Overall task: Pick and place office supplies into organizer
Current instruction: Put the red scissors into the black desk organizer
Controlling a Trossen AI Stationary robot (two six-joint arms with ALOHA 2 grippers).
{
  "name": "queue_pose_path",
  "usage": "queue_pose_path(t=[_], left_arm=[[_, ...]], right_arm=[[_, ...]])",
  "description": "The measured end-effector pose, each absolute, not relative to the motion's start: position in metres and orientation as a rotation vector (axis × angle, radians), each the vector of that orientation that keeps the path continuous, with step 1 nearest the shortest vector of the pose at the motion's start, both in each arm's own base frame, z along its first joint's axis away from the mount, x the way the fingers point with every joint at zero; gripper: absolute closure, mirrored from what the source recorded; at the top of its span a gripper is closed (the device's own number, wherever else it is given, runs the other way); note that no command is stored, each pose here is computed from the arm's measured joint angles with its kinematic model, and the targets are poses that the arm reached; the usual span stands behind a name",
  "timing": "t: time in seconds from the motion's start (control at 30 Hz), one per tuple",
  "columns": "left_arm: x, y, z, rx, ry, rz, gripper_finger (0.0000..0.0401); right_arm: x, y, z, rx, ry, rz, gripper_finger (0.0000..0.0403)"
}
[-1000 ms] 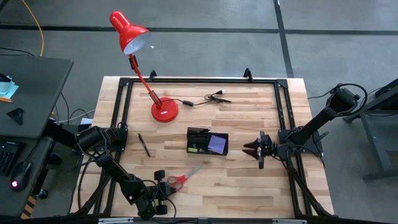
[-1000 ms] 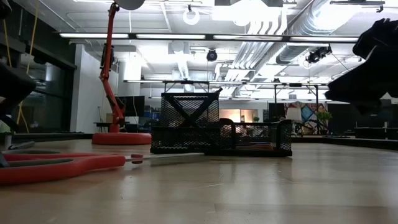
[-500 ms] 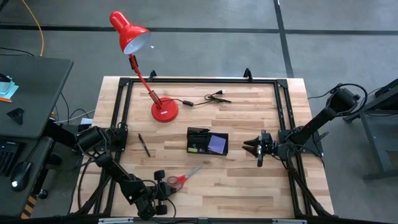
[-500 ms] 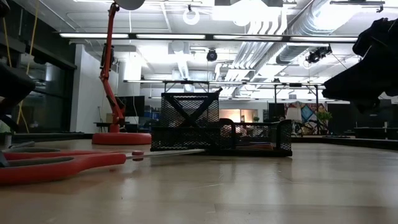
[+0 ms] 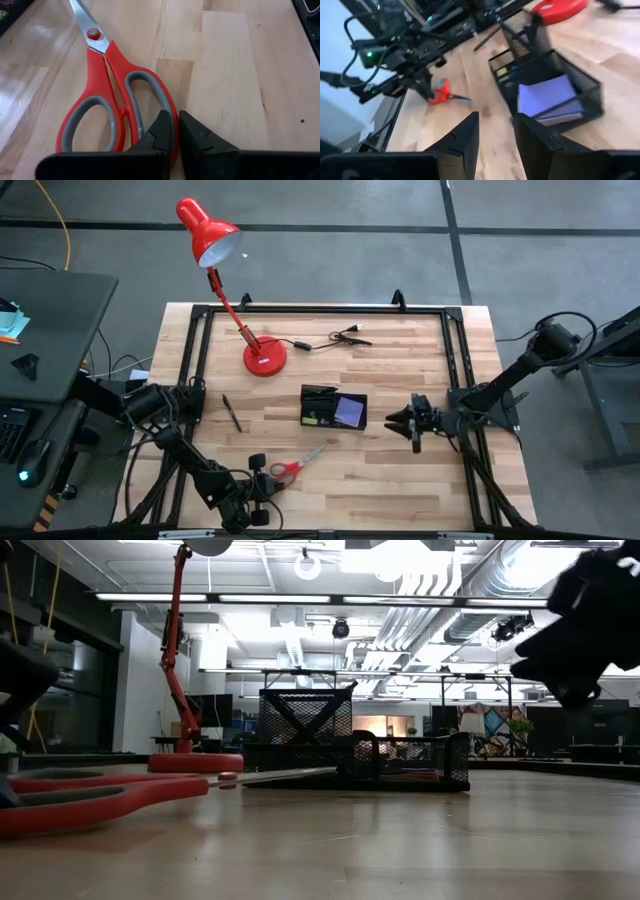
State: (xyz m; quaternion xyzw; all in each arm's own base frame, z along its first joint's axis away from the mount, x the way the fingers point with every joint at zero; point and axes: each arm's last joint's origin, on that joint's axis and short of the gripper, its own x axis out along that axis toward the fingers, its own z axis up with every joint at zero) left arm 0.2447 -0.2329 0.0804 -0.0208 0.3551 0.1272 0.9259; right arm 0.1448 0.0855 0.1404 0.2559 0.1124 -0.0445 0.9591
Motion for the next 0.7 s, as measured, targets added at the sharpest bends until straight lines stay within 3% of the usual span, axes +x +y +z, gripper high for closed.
queue_pose_path(t=[0.3,0.47,0.7], left_arm=[[0.246,-0.233,0.081,0.010,0.704,0.256,0.0400],[0.247,-0.234,0.082,0.017,0.687,0.249,0.0400],[0.248,-0.235,0.083,0.041,0.684,0.235,0.0398]], right_arm=[[0.183,0.083,0.176,0.494,0.492,-0.060,0.0288],[0.208,0.080,0.207,0.518,0.588,0.056,0.0288],[0.247,0.069,0.209,0.534,0.718,0.115,0.0288]])
